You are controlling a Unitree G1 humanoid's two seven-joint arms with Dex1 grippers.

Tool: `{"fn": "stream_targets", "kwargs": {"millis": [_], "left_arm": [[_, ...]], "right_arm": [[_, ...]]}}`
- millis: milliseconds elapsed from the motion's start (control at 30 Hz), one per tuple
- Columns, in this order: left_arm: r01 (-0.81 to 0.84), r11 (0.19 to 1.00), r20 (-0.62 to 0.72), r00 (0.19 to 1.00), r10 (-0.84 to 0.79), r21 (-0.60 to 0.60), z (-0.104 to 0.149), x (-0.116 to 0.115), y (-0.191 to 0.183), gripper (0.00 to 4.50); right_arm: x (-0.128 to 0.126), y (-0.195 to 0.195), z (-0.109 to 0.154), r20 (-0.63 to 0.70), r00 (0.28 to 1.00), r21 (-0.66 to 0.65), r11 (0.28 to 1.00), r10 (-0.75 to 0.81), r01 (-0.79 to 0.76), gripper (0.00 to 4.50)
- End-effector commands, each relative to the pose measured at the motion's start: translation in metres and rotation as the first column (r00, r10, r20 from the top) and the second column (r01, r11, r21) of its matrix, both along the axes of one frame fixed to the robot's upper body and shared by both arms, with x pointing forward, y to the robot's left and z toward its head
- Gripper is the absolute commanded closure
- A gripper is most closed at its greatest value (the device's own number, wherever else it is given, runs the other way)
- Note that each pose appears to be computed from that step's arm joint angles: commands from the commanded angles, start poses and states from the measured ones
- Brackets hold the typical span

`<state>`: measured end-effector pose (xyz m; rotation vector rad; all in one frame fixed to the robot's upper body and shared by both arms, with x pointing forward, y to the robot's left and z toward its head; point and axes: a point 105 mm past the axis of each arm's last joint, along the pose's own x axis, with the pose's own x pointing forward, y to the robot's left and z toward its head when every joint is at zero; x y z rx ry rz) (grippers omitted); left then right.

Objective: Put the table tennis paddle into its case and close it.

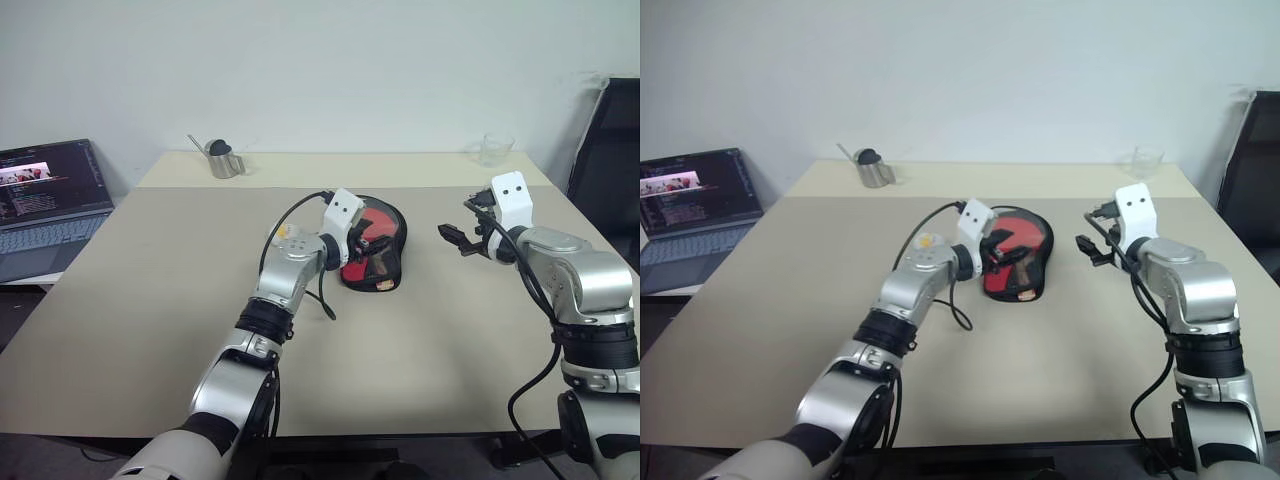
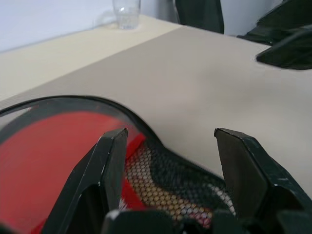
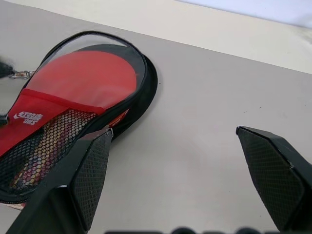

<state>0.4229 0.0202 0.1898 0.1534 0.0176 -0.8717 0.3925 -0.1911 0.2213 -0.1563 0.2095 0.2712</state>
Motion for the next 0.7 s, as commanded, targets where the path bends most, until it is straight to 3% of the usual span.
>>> {"fn": "stream_targets", "kwargs": {"millis": [33, 167, 333, 500, 700], "left_arm": [[0.105, 0.993, 0.066, 0.993, -0.101, -0.052, 0.028, -0.014, 0.023, 1.39], [0.199, 0.979, 0.046, 0.979, -0.201, 0.045, 0.024, -0.032, 0.070, 1.39], [0.123, 0.989, 0.023, 0.992, -0.126, 0.086, 0.032, -0.036, 0.129, 1.39], [0.146, 0.982, 0.003, 0.989, -0.147, 0.119, 0.029, -0.051, 0.140, 1.39], [0.158, 0.982, -0.014, 0.987, -0.157, 0.105, 0.021, -0.063, 0.128, 1.39]], "right_arm": [[-0.004, 0.010, 0.011, -0.001, 1.000, 0.170, 0.985, 0.031, -0.030, 0.03], [0.003, 0.034, -0.007, -0.092, 0.995, 0.370, 0.929, 0.045, -0.008, 0.03], [0.011, 0.062, -0.031, -0.166, 0.983, 0.421, 0.907, 0.074, 0.003, 0.03], [0.018, 0.072, -0.045, -0.217, 0.973, 0.444, 0.896, 0.077, 0.028, 0.03], [0.023, 0.076, -0.063, -0.268, 0.960, 0.449, 0.892, 0.079, 0.052, 0.03]]}}
